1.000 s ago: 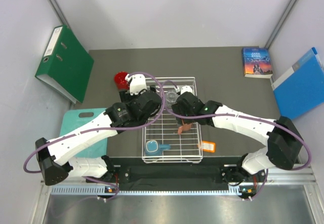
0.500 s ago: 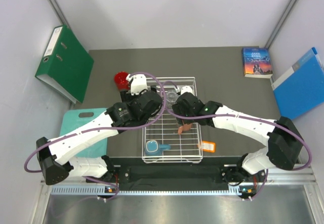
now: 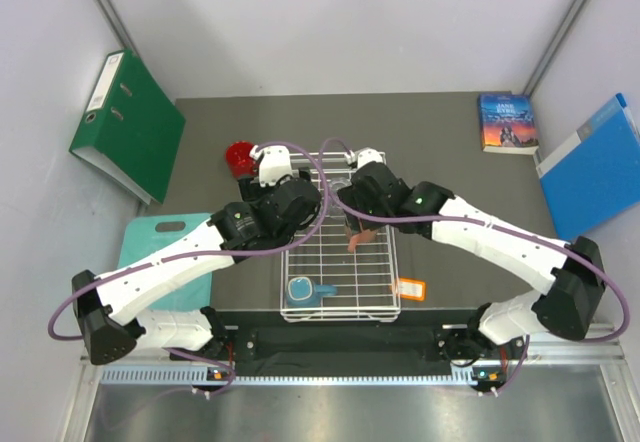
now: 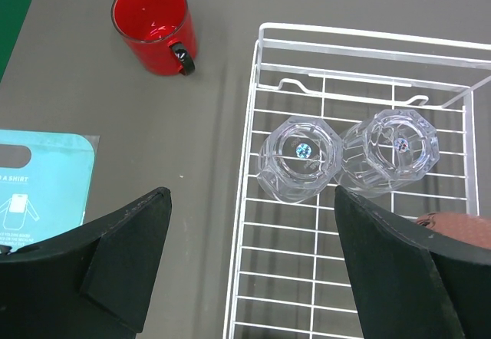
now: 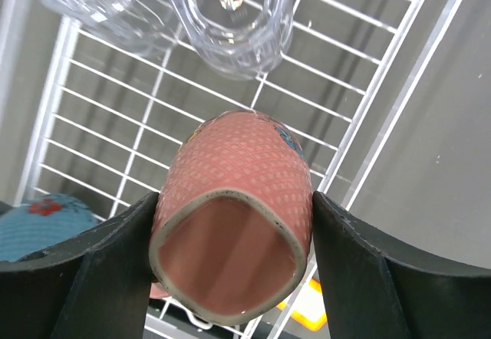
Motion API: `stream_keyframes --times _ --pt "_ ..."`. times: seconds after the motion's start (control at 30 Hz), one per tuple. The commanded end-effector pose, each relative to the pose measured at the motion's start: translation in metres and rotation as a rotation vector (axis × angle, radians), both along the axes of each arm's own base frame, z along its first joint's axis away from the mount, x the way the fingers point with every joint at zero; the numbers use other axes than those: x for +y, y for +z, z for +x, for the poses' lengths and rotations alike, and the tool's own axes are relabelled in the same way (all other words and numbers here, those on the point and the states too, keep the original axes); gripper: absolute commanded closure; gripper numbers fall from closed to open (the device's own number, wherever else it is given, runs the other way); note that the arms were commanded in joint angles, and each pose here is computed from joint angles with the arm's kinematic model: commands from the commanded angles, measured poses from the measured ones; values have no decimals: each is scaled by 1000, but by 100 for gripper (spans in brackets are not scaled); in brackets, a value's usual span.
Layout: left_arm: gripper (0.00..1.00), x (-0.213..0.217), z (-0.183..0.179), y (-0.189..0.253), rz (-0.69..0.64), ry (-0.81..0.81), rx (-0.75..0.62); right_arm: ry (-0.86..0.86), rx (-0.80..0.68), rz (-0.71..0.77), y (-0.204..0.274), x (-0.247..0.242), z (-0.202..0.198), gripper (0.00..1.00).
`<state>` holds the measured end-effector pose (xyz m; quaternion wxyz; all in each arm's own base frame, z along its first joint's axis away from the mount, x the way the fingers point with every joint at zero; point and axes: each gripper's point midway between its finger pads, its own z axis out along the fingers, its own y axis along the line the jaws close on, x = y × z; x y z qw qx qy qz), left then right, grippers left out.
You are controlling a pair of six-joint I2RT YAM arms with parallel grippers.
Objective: Unload the cups from the dish rack
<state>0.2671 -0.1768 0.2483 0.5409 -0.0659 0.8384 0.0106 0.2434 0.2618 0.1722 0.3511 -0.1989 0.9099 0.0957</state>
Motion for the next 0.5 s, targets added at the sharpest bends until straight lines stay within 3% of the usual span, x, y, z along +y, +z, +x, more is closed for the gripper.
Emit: stream_keyframes --times 0.0,0.17,0.3,0.47 --pt "9 -4 7 16 -36 11 -47 7 -112 116 59 8 3 100" --pt "8 -4 7 28 -86 17 -78 -20 -151 296 101 4 8 100" --pt "8 5 7 43 -143 61 -95 -96 -184 498 129 -21 34 100" --pt "2 -4 13 56 -346 13 -116 -15 -185 802 156 -40 38 100"
